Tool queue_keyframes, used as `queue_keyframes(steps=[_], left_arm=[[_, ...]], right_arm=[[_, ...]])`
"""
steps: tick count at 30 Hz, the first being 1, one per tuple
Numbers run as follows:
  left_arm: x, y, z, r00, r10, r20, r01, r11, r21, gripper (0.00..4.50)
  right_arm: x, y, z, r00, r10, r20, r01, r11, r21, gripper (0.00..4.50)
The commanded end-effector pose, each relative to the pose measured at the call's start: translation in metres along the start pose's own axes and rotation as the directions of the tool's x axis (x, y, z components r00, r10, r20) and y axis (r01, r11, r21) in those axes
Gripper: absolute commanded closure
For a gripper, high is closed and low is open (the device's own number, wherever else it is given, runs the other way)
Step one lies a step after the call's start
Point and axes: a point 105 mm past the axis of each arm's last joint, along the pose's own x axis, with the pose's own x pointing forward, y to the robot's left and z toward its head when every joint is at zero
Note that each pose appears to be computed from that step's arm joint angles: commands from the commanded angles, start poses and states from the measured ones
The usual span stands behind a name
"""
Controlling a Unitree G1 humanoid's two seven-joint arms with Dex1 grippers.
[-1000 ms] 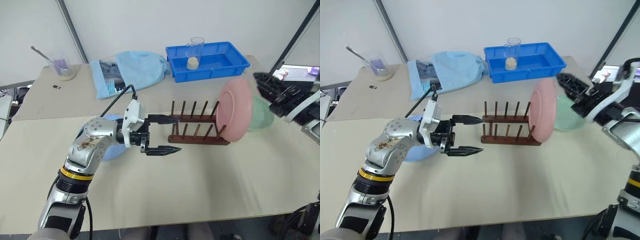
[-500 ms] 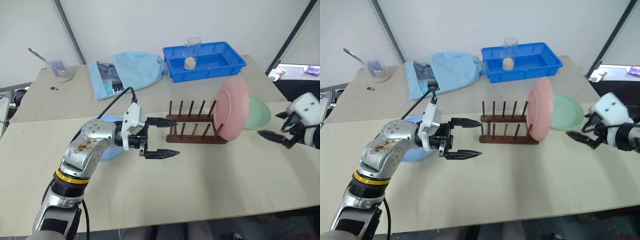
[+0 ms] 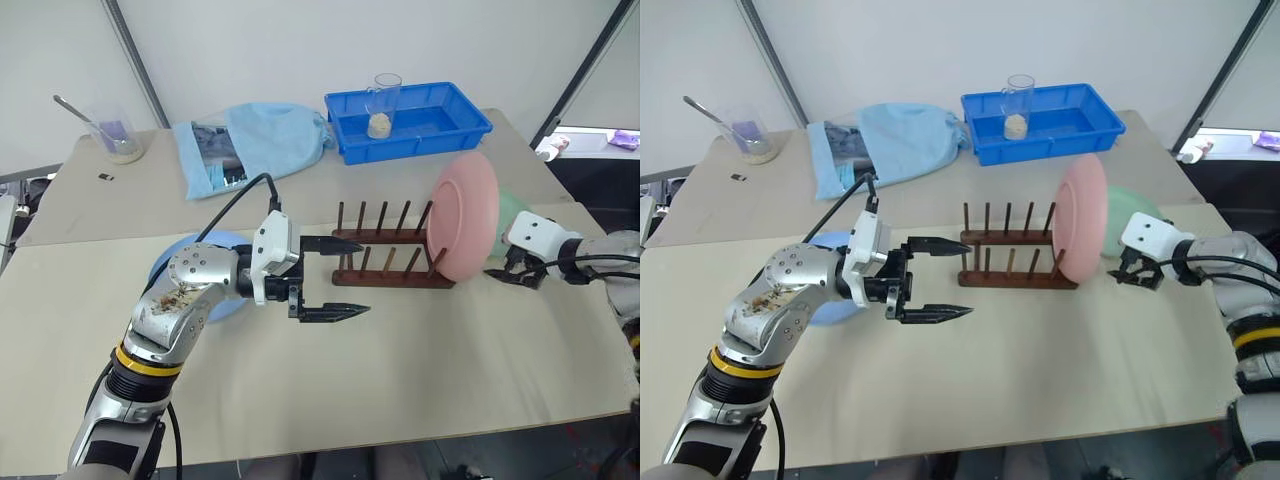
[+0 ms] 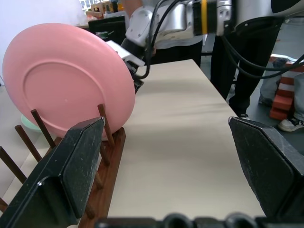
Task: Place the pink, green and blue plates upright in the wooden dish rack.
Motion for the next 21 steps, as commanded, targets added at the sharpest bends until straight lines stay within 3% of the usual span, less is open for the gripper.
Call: queue_keyframes(steps=[1, 13, 21], left_arm=[[0.0, 0.001, 0.009, 1.0, 0.007, 0.013, -0.008, 0.999, 0.052, 0.0], [-0.001, 0.003, 0.007, 0.999, 0.036, 0.008, -0.036, 0.998, 0.055, 0.0], [-0.007, 0.006, 0.004, 0.998, 0.068, -0.003, -0.067, 0.997, 0.049, 0.0]], right_arm=[[0.0, -0.012, -0.001, 1.0, -0.016, -0.013, 0.017, 1.0, 0.018, 0.59], [0.008, -0.011, -0.004, 1.0, -0.004, -0.002, 0.004, 0.999, 0.051, 4.47], [-0.016, -0.027, 0.002, 0.996, -0.066, 0.055, 0.062, 0.995, 0.072, 4.47]])
